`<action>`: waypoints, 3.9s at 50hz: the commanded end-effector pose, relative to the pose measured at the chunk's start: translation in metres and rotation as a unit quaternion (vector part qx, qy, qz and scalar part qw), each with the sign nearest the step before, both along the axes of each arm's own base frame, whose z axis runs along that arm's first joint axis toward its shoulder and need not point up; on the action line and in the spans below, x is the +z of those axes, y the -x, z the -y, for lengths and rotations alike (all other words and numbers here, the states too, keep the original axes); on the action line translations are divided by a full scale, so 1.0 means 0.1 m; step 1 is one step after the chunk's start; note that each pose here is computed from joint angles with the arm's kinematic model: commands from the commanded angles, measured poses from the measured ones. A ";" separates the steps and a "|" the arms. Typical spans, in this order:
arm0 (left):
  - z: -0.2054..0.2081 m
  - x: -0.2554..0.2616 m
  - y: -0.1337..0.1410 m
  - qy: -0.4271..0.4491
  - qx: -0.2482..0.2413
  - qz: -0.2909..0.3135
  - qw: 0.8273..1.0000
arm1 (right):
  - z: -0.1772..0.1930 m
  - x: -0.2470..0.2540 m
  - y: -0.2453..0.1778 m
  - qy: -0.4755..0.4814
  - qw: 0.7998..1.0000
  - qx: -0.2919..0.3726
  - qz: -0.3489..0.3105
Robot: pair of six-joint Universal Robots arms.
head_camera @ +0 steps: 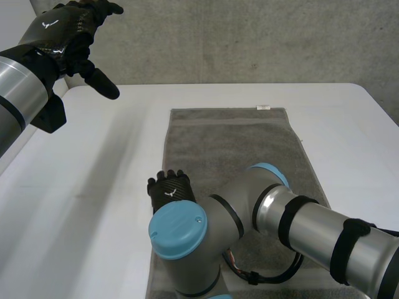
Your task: Fold the laundry
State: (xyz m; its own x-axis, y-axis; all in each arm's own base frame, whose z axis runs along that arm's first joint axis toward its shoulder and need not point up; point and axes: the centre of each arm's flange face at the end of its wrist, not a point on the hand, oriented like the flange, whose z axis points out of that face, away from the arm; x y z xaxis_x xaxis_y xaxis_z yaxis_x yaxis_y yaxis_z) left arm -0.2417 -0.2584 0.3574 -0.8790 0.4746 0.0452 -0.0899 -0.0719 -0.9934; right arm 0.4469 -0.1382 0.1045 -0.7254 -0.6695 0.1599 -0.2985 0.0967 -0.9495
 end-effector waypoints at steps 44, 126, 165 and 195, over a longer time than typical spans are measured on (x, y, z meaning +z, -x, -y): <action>-0.05 -0.35 0.20 -0.050 -0.031 0.020 0.998 | 1.15 0.53 1.99 0.018 0.978 0.078 -0.193; -0.08 -0.36 0.24 -0.050 -0.039 0.021 0.998 | 2.08 0.05 2.81 0.051 0.982 -0.122 -0.136; -0.08 -0.35 0.24 -0.048 -0.039 0.021 0.998 | 1.76 0.10 2.32 0.042 0.990 -0.080 -0.110; -0.09 -0.34 0.24 -0.048 -0.039 0.021 0.998 | 1.51 0.49 1.82 0.062 0.997 -0.031 -0.020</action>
State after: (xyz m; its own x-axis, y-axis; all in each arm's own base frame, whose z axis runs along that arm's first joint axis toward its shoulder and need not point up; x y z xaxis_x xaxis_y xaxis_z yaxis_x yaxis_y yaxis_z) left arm -0.2655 -0.2499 0.3242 -0.8416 0.5370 0.0572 -0.0516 0.0255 -0.9983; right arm 0.2619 -0.2838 0.1231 -0.7091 -0.6252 0.3260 -0.4332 0.0216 -0.9010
